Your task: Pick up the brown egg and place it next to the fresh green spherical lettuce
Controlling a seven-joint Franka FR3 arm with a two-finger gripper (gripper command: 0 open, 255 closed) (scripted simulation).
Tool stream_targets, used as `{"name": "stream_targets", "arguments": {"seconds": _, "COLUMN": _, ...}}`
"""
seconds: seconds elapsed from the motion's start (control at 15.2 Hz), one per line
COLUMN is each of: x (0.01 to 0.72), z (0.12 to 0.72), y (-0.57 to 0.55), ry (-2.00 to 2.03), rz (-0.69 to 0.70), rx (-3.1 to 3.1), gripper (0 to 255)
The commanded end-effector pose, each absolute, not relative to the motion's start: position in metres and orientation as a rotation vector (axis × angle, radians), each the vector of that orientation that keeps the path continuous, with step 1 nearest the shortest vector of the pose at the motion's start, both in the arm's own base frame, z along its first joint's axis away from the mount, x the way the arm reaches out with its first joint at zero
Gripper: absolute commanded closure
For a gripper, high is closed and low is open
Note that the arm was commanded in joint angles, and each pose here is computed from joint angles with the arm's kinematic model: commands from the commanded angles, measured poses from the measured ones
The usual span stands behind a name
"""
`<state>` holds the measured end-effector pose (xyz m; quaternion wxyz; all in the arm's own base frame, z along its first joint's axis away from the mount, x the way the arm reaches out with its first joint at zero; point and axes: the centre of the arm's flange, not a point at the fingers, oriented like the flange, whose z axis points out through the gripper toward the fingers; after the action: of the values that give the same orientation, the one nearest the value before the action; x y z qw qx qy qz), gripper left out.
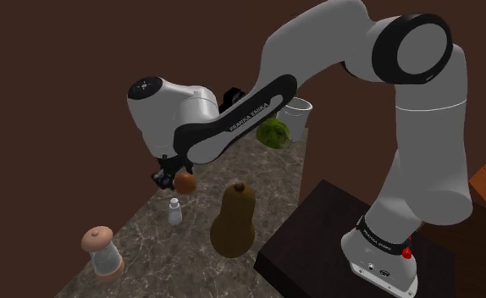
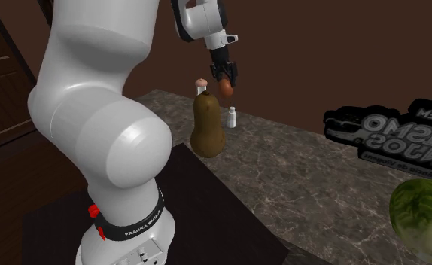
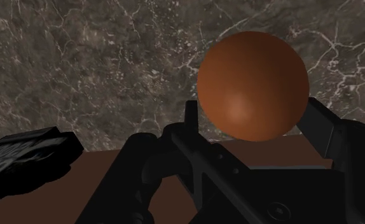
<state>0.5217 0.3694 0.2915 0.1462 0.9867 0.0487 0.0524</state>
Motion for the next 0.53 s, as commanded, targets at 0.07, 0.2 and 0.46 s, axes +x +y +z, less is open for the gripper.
{"name": "stream_targets", "arguments": {"seconds": 0.07, "x": 0.521, "z": 0.307, "y": 0.37, "ry": 0.14, "rz": 0.151, "rx": 2.841, "gripper": 255}}
{"name": "stream_targets", "arguments": {"seconds": 0.2, "x": 0.521, "z": 0.318, "y": 0.37, "ry": 0.14, "rz": 0.151, "rx": 2.841, "gripper": 255}}
{"name": "stream_targets", "arguments": {"seconds": 0.46, "x": 0.521, "z": 0.337, "y": 0.37, "ry": 0.14, "rz": 0.151, "rx": 2.841, "gripper": 255}}
